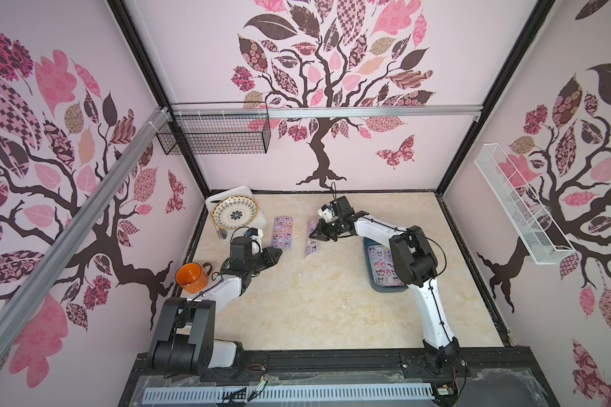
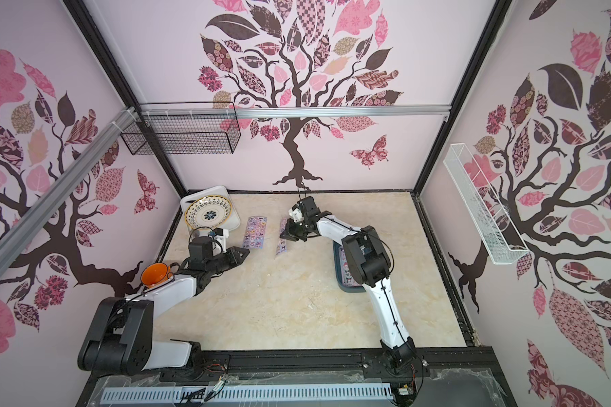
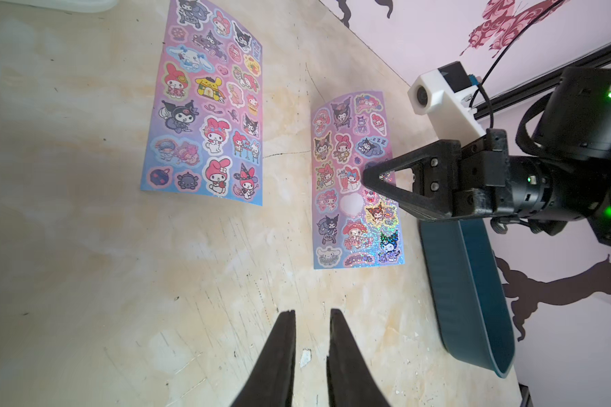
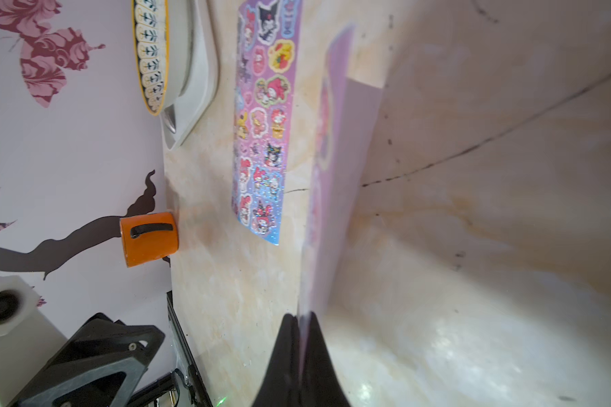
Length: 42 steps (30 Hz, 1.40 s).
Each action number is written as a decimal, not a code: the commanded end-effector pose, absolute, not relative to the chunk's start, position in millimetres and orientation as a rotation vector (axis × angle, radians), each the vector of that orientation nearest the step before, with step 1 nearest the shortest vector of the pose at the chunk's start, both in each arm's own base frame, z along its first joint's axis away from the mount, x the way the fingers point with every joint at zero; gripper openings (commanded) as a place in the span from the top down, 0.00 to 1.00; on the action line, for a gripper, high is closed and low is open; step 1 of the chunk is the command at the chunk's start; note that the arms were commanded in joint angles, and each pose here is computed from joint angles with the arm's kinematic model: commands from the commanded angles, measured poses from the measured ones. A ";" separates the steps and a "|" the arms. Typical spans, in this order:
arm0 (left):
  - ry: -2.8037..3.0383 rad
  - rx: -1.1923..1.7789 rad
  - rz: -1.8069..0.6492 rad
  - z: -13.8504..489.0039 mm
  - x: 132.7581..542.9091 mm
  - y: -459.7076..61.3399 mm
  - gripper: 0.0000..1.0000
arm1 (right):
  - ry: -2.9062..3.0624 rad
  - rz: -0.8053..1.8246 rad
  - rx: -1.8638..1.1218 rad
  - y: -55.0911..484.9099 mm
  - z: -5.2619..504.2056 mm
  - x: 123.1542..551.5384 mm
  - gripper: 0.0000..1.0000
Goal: Take the stickers out of the storage box
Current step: Place the sticker at the center of the board.
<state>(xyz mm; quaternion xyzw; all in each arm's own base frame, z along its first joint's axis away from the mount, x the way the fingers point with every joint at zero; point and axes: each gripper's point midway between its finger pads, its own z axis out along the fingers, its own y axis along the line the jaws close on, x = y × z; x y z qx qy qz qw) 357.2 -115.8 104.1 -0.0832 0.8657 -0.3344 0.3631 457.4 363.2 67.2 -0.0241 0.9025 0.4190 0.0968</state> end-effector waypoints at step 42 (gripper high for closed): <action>2.204 -0.128 -0.907 98.6 352.2 -123.7 0.77 | 2.760 1.147 0.059 381.4 -6.1 495.4 0.90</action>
